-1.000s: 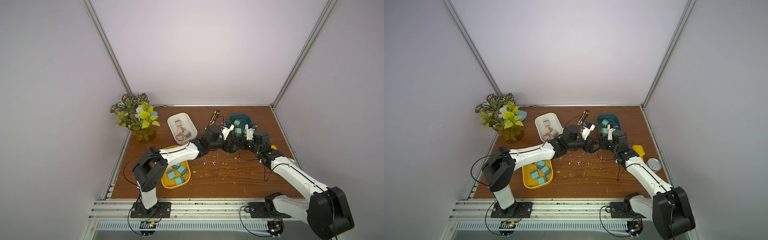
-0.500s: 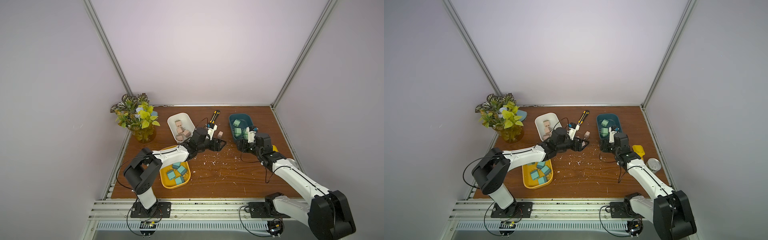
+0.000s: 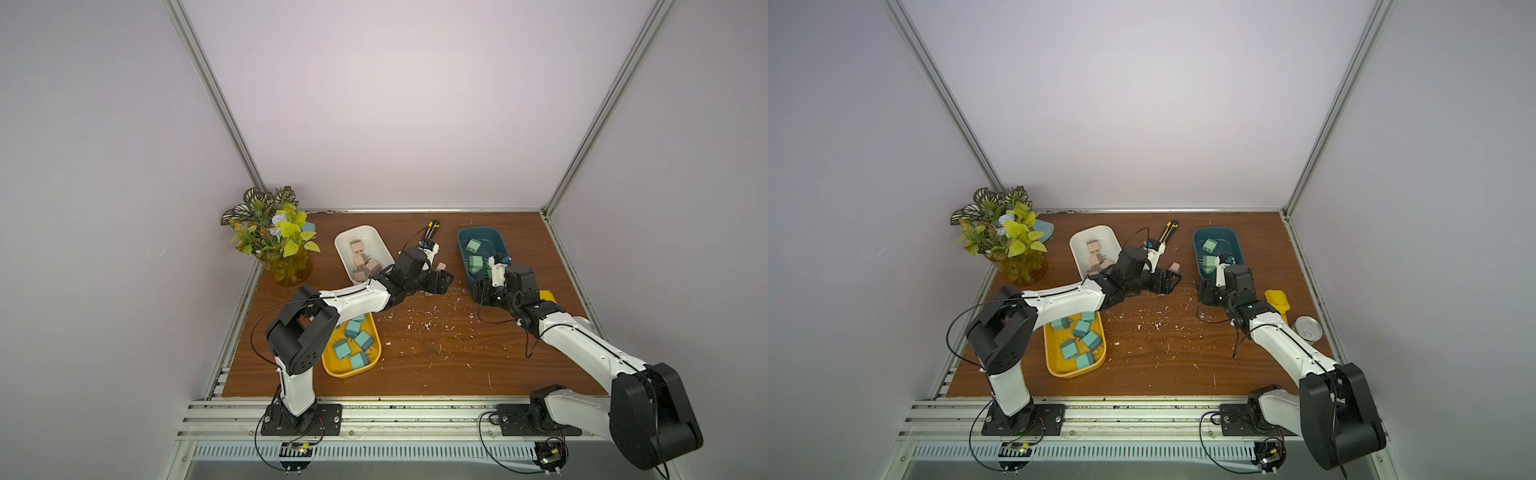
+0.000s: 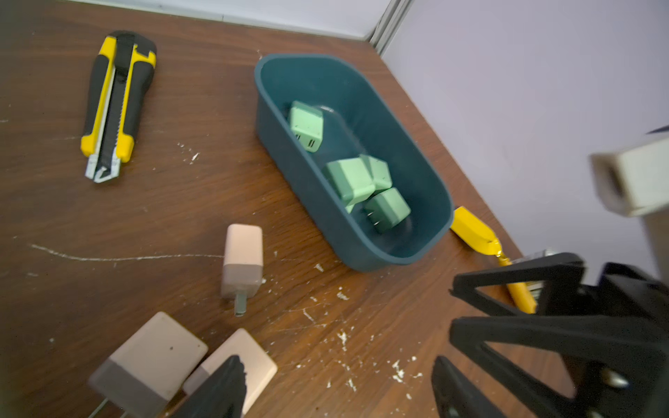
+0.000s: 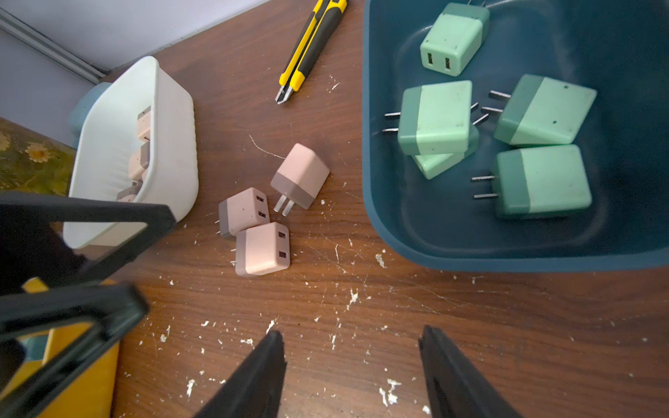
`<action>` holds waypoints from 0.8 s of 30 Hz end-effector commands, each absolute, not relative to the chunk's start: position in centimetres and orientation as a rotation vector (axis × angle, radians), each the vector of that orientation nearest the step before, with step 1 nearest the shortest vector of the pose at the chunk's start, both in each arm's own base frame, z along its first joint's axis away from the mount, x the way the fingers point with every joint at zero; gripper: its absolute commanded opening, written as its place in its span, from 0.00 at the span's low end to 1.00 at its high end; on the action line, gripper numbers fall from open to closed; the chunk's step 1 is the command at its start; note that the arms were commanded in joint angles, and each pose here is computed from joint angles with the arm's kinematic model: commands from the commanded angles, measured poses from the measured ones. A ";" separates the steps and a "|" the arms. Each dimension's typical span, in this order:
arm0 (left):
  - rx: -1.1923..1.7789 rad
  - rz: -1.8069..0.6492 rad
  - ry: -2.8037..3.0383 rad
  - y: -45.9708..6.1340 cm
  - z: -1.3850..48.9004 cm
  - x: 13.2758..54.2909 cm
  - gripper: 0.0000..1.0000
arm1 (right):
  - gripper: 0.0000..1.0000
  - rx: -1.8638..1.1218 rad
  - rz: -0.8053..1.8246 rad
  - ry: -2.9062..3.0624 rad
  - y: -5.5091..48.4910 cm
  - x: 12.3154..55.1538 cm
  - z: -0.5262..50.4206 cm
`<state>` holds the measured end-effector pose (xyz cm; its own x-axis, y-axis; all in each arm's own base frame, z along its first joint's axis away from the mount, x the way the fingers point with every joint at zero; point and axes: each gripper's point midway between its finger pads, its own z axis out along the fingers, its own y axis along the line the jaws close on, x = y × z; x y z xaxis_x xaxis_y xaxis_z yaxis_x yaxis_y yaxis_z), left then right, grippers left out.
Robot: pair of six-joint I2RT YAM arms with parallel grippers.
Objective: Place the plugs by color into the storage box
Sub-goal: Pick up the plug from the center of the board.
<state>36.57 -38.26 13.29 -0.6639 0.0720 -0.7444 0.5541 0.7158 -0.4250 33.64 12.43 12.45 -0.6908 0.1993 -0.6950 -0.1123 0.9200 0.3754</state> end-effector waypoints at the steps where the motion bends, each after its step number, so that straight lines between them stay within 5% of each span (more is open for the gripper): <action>1: 0.490 -0.717 2.221 -37.3 11.6 37.6 0.82 | 0.65 0.020 0.559 2.224 13.6 34.7 14.2; 24: 0.526 -0.517 2.436 -36.6 3.5 39.0 0.74 | 0.65 0.001 0.575 2.253 14.3 34.3 13.0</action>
<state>39.14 -37.66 5.53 -0.7195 0.2033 -0.6640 0.4898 0.8264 -0.2777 33.71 13.52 11.57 -0.7111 0.1826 -0.6790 -0.1389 0.9101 0.3903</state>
